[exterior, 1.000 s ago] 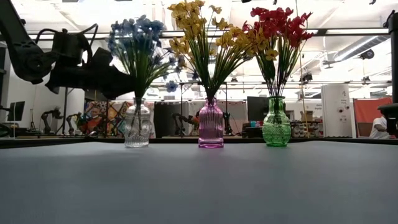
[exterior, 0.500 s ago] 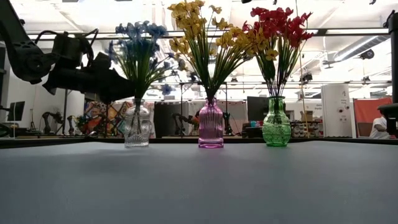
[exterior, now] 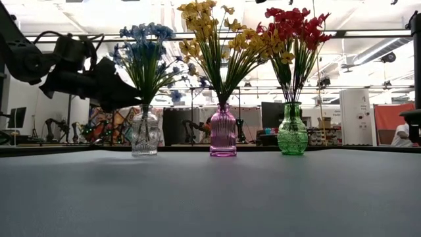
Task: Sort flowers into vase by color
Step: Put the blue flowers into the transparent vase, then return to Home Position
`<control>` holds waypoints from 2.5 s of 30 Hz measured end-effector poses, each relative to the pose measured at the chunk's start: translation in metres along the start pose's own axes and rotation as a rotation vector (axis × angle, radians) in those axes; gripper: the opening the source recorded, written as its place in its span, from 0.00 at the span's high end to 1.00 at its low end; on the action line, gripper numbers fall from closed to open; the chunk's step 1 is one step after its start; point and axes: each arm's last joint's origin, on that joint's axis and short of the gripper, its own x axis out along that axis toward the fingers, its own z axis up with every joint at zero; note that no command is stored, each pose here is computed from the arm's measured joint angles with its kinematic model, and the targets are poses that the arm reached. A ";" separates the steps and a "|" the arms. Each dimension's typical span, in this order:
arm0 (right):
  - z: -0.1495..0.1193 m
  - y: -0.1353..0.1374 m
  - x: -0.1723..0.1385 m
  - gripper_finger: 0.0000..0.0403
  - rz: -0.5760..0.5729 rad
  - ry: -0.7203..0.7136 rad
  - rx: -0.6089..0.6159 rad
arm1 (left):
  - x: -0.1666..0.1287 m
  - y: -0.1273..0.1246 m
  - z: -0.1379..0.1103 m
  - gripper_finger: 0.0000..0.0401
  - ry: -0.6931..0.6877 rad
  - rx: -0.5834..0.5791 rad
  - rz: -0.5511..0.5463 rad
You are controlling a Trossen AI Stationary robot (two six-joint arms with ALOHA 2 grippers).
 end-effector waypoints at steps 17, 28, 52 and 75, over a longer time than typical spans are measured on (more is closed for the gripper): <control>0.000 0.000 0.000 0.43 0.000 0.001 0.005 | -0.011 -0.008 0.012 0.40 0.116 -0.096 0.011; 0.000 0.000 0.000 0.43 0.000 0.001 0.005 | -0.019 -0.014 0.012 0.40 0.216 -0.164 0.018; -0.001 0.000 0.000 0.43 0.001 0.003 -0.003 | -0.038 -0.075 0.028 0.40 0.122 -0.058 -0.151; -0.006 0.000 -0.008 0.43 0.019 0.067 -0.056 | -0.046 -0.132 0.010 0.40 0.157 -0.010 -0.350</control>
